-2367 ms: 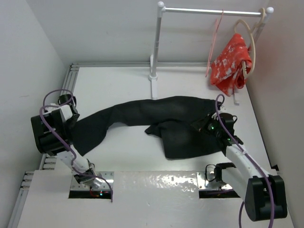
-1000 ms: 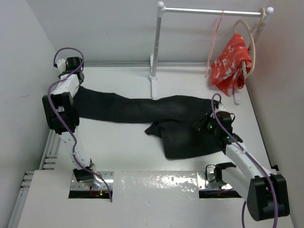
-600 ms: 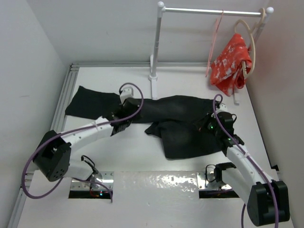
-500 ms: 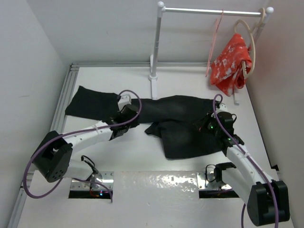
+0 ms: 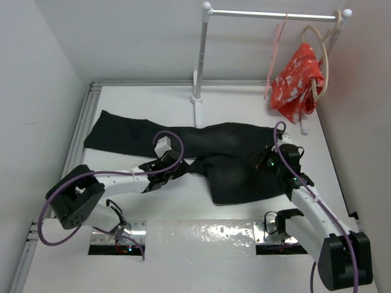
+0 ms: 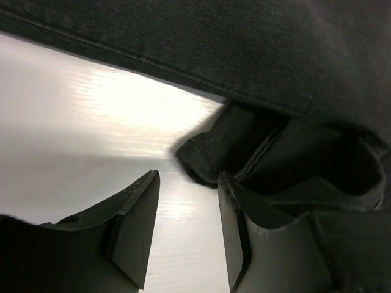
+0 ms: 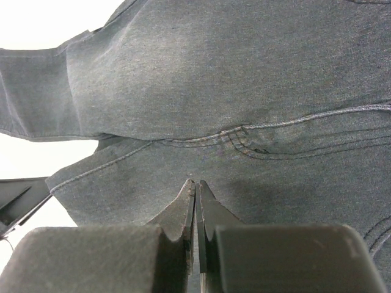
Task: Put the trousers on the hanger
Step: Flatten out the trousers at the center of the board.
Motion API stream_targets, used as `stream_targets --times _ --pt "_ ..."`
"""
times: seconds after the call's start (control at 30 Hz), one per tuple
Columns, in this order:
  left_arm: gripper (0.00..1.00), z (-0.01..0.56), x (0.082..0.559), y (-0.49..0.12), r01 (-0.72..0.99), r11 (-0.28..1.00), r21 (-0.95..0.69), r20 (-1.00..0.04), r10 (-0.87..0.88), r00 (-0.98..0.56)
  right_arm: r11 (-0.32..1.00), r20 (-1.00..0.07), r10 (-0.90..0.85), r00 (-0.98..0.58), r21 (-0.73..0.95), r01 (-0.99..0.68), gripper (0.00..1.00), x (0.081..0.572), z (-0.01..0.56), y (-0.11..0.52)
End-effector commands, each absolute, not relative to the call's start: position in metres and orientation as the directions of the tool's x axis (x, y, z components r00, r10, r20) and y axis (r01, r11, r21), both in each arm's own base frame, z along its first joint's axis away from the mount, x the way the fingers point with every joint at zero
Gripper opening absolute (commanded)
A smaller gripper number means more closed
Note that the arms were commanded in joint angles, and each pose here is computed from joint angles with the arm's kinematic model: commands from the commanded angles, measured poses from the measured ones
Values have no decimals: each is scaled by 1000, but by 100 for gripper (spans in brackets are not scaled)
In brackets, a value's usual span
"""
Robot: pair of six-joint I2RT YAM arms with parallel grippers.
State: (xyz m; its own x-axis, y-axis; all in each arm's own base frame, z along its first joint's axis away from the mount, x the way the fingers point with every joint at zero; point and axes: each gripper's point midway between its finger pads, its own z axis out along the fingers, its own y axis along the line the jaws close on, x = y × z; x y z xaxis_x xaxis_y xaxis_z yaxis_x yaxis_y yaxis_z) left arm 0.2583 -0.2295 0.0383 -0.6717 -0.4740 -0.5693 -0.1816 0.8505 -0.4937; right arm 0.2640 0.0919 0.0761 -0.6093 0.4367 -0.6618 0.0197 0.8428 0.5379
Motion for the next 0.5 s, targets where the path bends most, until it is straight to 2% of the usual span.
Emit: stream_targets --times 0.0,0.1,0.37,0.43,0.47 --pt "41 42 270 -252 -239 753 -613 -497 -603 -624 845 -700 421 -577 534 -31 0 273 94 95" --pt "41 30 271 -263 -265 760 -593 -469 -595 -653 844 -696 420 -582 535 -30 0 273 92 96" --pt "39 16 275 -272 -273 785 -556 -473 -569 -673 839 -688 421 -591 542 -34 0 272 90 98" --pt "28 13 277 -275 -271 792 -548 -472 -559 -681 840 -689 421 -590 541 -33 0 272 90 98" --pt "18 12 276 -274 -271 796 -541 -474 -555 -684 841 -688 421 -590 541 -31 0 273 90 98"
